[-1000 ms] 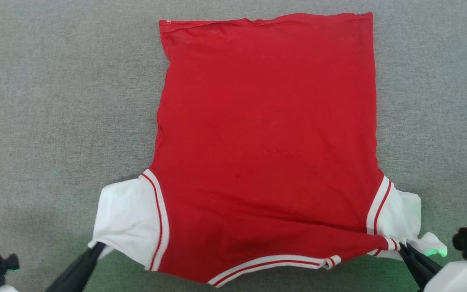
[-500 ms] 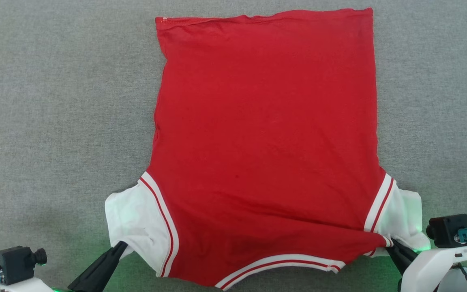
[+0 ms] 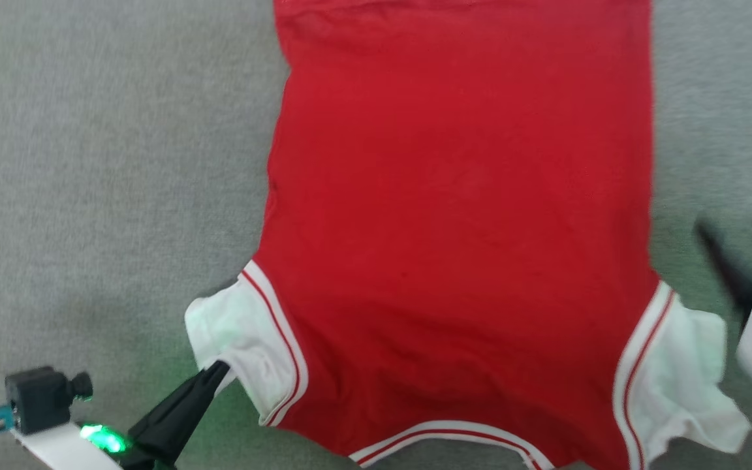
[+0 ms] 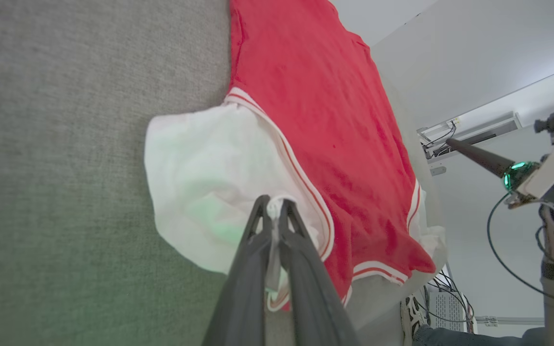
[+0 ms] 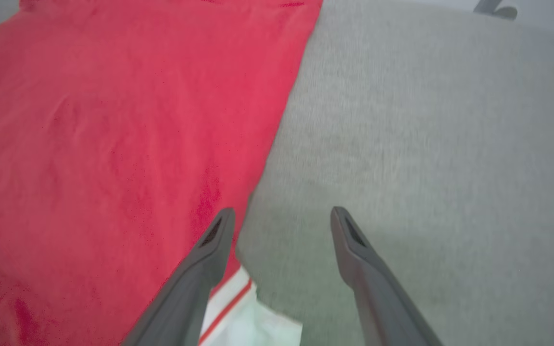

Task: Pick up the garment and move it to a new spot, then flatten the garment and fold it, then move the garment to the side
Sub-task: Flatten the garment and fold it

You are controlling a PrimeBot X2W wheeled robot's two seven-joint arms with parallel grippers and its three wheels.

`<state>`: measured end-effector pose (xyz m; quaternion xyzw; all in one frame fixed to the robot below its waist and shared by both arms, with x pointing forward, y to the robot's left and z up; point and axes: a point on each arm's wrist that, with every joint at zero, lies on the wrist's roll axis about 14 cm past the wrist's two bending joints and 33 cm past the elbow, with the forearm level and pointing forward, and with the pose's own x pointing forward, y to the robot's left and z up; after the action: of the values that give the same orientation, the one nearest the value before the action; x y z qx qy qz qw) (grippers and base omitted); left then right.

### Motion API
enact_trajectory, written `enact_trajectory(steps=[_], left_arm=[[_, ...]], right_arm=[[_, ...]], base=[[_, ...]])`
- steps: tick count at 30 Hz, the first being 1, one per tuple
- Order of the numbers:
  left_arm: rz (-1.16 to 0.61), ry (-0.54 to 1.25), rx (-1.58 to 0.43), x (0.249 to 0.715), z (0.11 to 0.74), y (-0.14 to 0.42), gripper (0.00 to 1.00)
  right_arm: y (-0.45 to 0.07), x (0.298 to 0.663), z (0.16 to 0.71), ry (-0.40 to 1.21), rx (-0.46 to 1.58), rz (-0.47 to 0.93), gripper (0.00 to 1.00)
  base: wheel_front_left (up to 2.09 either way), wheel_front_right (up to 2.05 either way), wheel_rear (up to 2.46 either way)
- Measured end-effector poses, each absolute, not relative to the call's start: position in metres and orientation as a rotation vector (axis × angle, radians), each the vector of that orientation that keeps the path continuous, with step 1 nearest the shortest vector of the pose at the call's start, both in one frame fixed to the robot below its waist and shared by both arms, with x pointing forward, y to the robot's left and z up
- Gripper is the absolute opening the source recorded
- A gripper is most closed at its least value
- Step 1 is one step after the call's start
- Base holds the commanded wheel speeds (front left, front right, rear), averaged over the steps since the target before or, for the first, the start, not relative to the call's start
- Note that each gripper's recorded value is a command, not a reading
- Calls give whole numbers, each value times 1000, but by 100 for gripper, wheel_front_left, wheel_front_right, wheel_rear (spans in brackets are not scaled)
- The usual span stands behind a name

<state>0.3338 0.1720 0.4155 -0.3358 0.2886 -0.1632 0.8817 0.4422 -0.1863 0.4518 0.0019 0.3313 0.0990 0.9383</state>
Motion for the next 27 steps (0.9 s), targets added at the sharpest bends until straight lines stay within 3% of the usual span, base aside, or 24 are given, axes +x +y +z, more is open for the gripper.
enact_trajectory(steps=[6,11,16,24,25,26,27], left_arm=[[-358,604,-698,347,411,167,0],[-345,614,-700,355,404,167,0],[-314,630,-693,357,396,172,0],[-274,657,-689,358,384,179,0],[-278,655,-689,360,384,178,0],[-282,649,-688,362,385,178,0],[-286,646,-686,364,385,177,0]], right_arm=[[-185,543,466,641,-113,153,100],[-170,603,445,731,-141,120,100],[-158,632,411,866,-148,79,100],[-142,644,370,993,-112,72,100],[-141,645,369,994,-110,73,76],[-140,645,369,996,-108,75,45],[-139,644,368,997,-105,77,30]], base=[[0,0,0],[0,0,0],[0,0,0],[0,0,0],[0,0,0],[0,0,0],[0,0,0]])
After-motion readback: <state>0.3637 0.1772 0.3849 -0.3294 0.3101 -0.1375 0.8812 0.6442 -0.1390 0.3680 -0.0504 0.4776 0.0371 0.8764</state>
